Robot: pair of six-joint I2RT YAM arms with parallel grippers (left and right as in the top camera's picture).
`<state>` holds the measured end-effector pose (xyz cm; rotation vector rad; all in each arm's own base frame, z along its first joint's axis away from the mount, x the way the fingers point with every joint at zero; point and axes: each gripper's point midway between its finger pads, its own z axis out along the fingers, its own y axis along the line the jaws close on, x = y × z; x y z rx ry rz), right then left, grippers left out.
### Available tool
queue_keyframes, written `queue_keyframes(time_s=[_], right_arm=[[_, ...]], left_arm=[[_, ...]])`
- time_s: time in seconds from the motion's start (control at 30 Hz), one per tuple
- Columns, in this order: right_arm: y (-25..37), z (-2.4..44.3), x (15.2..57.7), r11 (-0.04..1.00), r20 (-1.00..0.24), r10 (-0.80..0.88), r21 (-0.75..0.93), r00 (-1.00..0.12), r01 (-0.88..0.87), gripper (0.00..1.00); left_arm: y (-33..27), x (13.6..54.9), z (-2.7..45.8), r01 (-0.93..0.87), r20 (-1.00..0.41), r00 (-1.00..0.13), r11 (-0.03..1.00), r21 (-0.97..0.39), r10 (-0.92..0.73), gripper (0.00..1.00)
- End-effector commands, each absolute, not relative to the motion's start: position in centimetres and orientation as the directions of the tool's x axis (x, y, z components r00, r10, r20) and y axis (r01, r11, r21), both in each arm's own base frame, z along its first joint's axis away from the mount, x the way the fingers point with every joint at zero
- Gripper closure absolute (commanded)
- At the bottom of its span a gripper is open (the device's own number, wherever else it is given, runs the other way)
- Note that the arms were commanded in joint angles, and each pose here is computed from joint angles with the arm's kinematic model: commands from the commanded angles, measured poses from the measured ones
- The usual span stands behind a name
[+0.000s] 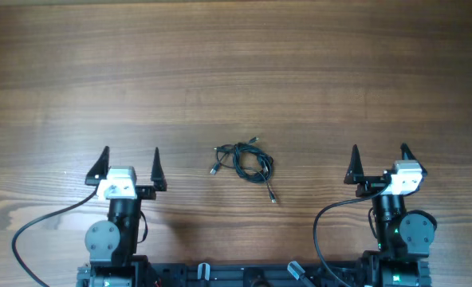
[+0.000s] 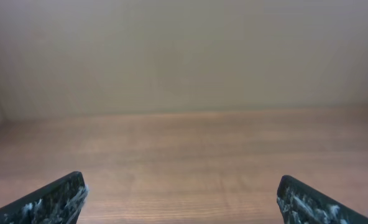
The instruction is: Untangle cables
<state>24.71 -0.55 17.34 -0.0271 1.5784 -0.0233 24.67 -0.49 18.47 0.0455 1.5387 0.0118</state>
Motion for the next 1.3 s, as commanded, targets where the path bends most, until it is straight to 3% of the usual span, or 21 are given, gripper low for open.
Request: queue_keyframes(time_s=[0.0,0.1,0.2,0.43,0.53,0.57,0.67,0.8,0.93,1.03,1.1,1.17,1.27], right_arm=[[-0.7,17.6,24.7,0.999,-0.999,-0.050,-0.050,0.003,0.006,0.00],[-0.7,17.6,24.7,0.999,-0.999,-0.050,-0.050,0.003,0.006,0.00],[-0.7,17.5,24.7,0.999,-0.999,-0.050,-0.050,0.002,0.006,0.00],[-0.7,17.6,24.7,0.999,-0.999,-0.050,-0.050,0.003,0.006,0.00],[-0.7,17.5,24.7,0.999,-0.999,-0.050,-0.050,0.002,0.006,0.00],[-0.7,17.5,24.7,0.999,-0.999,-0.051,-0.051,0.002,0.006,0.00],[-0.7,17.6,24.7,0.999,-0.999,-0.050,-0.050,0.003,0.006,0.00],[-0.7,17.5,24.7,0.999,-0.999,-0.050,-0.050,0.002,0.006,0.00],[-0.7,17.6,24.7,0.999,-0.999,-0.051,-0.051,0.003,0.006,0.00],[-0.7,17.5,24.7,0.999,-0.999,-0.050,-0.050,0.002,0.006,0.00],[-0.7,17.6,24.7,0.999,-0.999,-0.050,-0.050,0.003,0.006,0.00],[-0.7,17.6,24.7,0.999,-0.999,-0.051,-0.051,0.003,0.006,0.00],[-0.7,17.5,24.7,0.999,-0.999,-0.050,-0.050,0.002,0.006,0.00]], left_arm=[[0.4,24.5,20.1,-0.036,-0.993,0.102,0.998,0.054,0.057,0.00],[0.4,24.1,22.6,-0.041,-0.977,0.206,0.998,0.048,0.055,0.00],[-0.7,22.7,27.1,0.009,-0.919,0.390,0.998,0.059,0.051,0.00],[-2.6,21.2,29.9,0.098,-0.858,0.511,0.989,0.113,0.047,0.00],[-7.4,18.9,30.7,0.358,-0.824,0.566,0.907,0.224,-0.020,0.00],[-7.4,18.9,30.7,0.370,-0.827,0.561,0.905,0.213,-0.035,0.00],[-5.8,20.7,30.4,0.409,-0.887,0.379,0.908,-0.093,-0.262,0.00],[-7.7,22.2,32.1,0.509,-0.930,0.186,0.840,-0.187,-0.319,0.00],[-10.2,25.8,31.7,0.537,-0.925,-0.210,0.753,-0.380,-0.317,0.00],[-12.0,28.9,30.4,0.484,-0.810,-0.515,0.685,-0.545,-0.281,0.00],[-13.0,30.4,29.3,0.455,-0.740,-0.621,0.650,-0.608,-0.258,0.00],[-14.9,30.7,27.4,0.470,-0.655,-0.727,0.546,-0.694,-0.206,0.00],[-15.2,32.7,22.6,0.252,-0.426,-0.865,0.507,-0.824,-0.264,0.00]])
